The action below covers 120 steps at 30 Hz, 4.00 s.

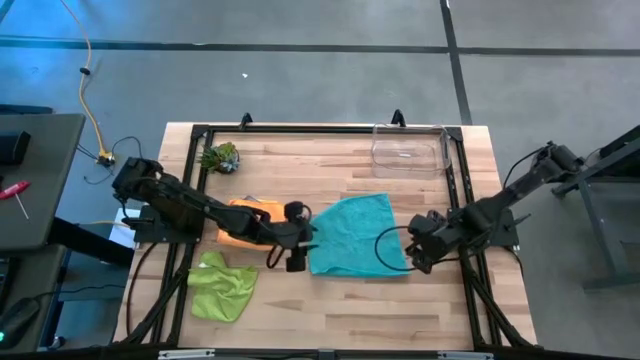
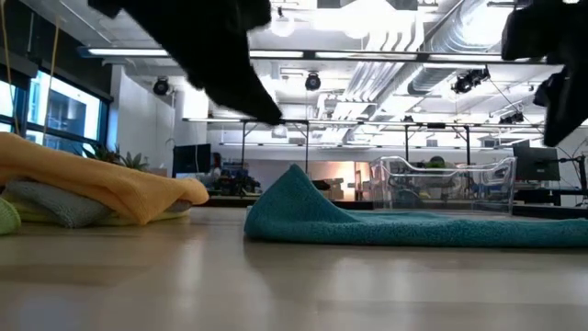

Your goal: Fold microfiber towels

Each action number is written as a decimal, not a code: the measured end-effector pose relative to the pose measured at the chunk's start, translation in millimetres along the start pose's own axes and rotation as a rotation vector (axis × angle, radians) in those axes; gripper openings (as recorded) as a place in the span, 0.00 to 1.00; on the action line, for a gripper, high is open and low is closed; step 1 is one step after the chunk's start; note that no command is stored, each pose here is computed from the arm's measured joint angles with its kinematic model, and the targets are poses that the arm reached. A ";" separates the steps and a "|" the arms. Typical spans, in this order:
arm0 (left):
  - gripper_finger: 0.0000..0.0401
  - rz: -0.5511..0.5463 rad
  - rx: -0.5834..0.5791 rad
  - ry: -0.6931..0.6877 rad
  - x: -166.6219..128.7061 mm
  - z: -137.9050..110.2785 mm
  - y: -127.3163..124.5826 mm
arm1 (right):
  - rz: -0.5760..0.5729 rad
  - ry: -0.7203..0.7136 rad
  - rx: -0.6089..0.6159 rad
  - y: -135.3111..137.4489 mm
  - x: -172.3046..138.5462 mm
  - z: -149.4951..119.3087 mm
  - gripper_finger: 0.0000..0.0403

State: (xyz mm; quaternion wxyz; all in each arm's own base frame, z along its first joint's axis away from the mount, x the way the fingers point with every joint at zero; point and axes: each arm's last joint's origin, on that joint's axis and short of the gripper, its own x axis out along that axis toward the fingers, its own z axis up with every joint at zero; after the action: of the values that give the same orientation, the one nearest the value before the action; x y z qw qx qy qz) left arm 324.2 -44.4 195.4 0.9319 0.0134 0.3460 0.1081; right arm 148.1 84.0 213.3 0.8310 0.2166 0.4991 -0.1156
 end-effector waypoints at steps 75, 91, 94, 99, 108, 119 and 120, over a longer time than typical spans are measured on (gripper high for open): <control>0.00 -0.032 -0.209 0.238 43.1 -32.5 26.2 | -0.114 0.064 0.271 29.1 106.7 -28.6 0.00; 0.00 0.084 -0.207 0.181 81.5 -55.2 5.2 | -0.099 0.052 0.295 29.0 107.1 -27.5 0.00; 0.00 0.177 -0.127 0.105 90.1 -51.5 18.6 | -0.097 0.049 0.294 29.3 107.2 -27.3 0.00; 0.00 0.332 -0.114 0.046 102.8 -46.4 50.6 | -0.088 0.048 0.275 30.1 107.3 -27.2 0.00; 0.00 0.610 -0.014 0.098 80.6 -31.4 99.9 | -0.061 0.060 0.249 32.2 107.7 -27.0 0.00; 0.00 0.087 -0.104 -0.180 15.0 25.0 103.5 | 0.034 0.188 0.030 39.7 105.0 -36.0 0.00; 0.00 0.011 -0.118 -0.210 13.8 28.3 100.4 | 0.044 0.192 0.008 41.0 104.4 -37.4 0.00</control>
State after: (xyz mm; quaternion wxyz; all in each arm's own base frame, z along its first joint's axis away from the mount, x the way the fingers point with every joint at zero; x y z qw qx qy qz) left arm 333.4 57.9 218.1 0.9616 -0.0282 0.2394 0.1311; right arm 185.3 140.4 116.2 0.7808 0.2410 0.5711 -0.0779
